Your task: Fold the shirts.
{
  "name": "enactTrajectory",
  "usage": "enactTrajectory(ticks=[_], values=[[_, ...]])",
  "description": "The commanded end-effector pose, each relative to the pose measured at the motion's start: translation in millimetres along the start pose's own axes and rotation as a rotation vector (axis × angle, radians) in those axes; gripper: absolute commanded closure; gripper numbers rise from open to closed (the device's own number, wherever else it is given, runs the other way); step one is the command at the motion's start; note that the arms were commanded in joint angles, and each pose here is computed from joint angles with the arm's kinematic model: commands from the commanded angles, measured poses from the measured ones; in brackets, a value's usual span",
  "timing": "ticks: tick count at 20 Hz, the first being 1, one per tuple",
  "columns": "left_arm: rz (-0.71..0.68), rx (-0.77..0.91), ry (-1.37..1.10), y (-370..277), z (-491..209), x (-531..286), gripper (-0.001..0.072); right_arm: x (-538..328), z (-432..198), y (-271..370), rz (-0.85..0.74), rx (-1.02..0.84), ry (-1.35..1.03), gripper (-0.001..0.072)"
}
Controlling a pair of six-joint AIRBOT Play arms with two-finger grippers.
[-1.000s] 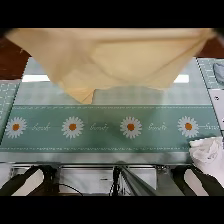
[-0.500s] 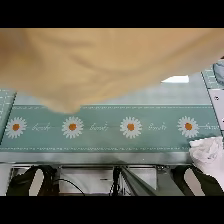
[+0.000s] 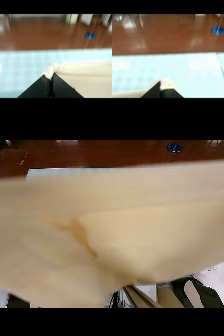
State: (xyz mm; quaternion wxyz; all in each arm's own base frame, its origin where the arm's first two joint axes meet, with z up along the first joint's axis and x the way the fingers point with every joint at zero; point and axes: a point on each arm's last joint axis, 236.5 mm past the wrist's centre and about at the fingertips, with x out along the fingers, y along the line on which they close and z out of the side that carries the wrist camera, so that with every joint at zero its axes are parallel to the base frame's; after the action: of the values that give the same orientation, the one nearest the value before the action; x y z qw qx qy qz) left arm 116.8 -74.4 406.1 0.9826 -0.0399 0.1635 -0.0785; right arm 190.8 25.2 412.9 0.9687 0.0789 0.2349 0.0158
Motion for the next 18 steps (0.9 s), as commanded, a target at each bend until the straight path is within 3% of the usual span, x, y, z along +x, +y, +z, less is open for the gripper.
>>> enactTrajectory(ticks=[1,4,11,18], values=[[-0.034,-0.049,0.385,24,-90,50,0.0689,56,-79,-31,-0.003,0.096,0.348,0.0684],[-0.088,-0.105,0.478,47,-137,119,0.0689,125,-141,-43,0.064,0.209,0.553,0.0684],[-0.197,-0.216,0.410,90,-163,291,0.0688,324,-130,-24,0.127,0.170,0.411,0.0683],[-0.151,-0.216,0.377,105,-211,422,0.0687,439,-138,-49,0.042,0.111,0.267,0.0684]])
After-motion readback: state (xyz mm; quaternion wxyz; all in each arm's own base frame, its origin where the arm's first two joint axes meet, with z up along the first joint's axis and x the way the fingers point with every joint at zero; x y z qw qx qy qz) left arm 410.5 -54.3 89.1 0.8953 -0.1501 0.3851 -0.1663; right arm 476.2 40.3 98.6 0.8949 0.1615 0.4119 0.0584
